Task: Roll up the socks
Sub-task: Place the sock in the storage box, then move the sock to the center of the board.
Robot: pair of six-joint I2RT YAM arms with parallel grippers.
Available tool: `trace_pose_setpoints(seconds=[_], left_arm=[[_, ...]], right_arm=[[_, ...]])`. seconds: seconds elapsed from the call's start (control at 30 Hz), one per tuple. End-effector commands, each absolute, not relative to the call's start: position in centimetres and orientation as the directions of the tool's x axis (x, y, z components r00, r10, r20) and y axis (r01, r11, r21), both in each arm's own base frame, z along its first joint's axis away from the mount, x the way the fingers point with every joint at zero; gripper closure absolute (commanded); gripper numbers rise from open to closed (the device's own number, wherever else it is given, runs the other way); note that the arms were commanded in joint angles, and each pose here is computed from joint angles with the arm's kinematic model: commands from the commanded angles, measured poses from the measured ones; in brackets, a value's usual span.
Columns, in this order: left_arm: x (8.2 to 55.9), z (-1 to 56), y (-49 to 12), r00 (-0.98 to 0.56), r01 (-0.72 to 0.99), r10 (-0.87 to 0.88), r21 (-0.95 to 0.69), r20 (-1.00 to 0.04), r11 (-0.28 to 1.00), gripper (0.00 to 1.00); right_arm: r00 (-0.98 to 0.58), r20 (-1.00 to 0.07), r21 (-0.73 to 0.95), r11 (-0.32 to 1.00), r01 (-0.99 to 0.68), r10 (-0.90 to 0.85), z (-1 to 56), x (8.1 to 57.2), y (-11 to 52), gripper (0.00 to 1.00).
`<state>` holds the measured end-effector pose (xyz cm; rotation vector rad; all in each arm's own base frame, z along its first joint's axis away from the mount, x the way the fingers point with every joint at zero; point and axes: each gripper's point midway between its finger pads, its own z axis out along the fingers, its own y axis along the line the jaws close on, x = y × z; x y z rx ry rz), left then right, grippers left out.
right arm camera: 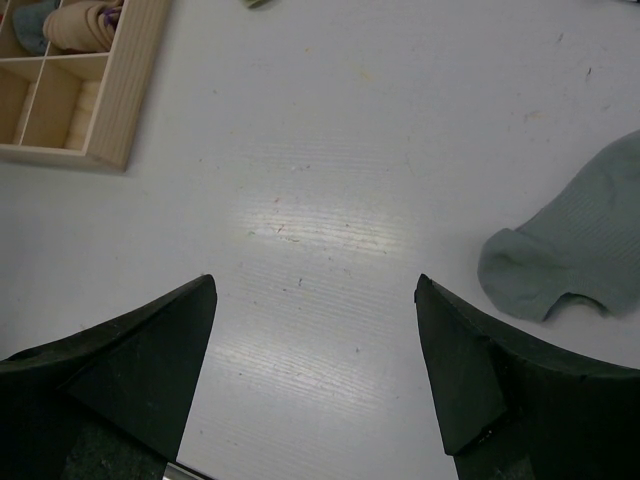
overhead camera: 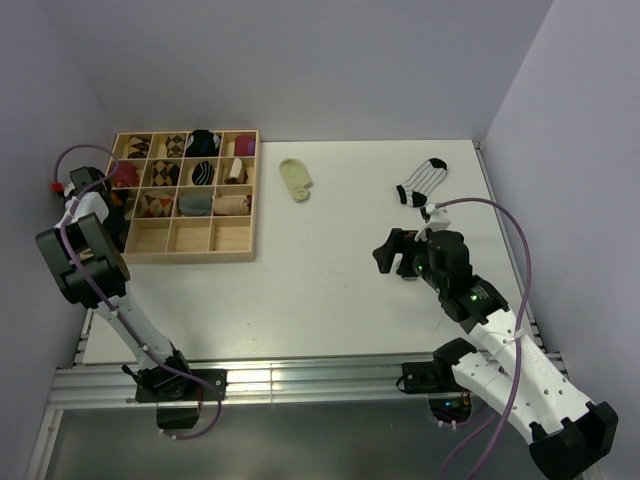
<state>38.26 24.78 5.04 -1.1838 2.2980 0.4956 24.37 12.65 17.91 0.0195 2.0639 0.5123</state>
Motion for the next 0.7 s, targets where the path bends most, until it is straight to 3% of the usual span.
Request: trace_pose_setpoints(seconds=[0.0,0.23,0.37,0.43,0.53,0.6,0.67], left_arm=[[38.8,7.6,25.4,-0.454,-0.835,-0.632,0.054,-0.629,0.547,0.44],[38.5,11.3,25.0,-0.402,-0.848,-0.609,0.026,-0.684,0.53,0.3],[38.8,16.0,23.6,-0.35,-0.834,-0.569,-0.029,-0.744,0.551,0.25],[39.3,19.0,22.2,-0.314,-0.806,-0.544,-0.085,-0.778,0.586,0.23],[39.4,23.3,19.4,-0.257,-0.732,-0.537,-0.202,-0.804,0.651,0.16],[39.7,25.9,17.3,-0.219,-0.645,-0.529,-0.285,-0.82,0.709,0.01],[38.6,29.2,15.4,-0.152,-0.564,-0.507,-0.347,-0.848,0.749,0.0]], right_arm=[[-0.494,-0.841,0.363,0.906,-0.219,0.218,18.8,24.5,12.9,0.13],[-0.478,-0.846,0.359,0.916,-0.18,0.237,19.2,24.7,12.2,0.13],[-0.476,-0.832,0.343,0.939,-0.04,0.283,18.7,25.3,10.3,0.08],[-0.482,-0.822,0.329,0.944,0.034,0.304,18.4,25.4,9.3,0.01],[-0.469,-0.817,0.304,0.942,0.143,0.335,18.1,25.8,7.7,0.0],[-0.467,-0.809,0.292,0.934,0.206,0.357,17.7,25.8,6.9,0.0],[-0.488,-0.791,0.283,0.928,0.244,0.369,16.8,26.2,6.9,0.0]])
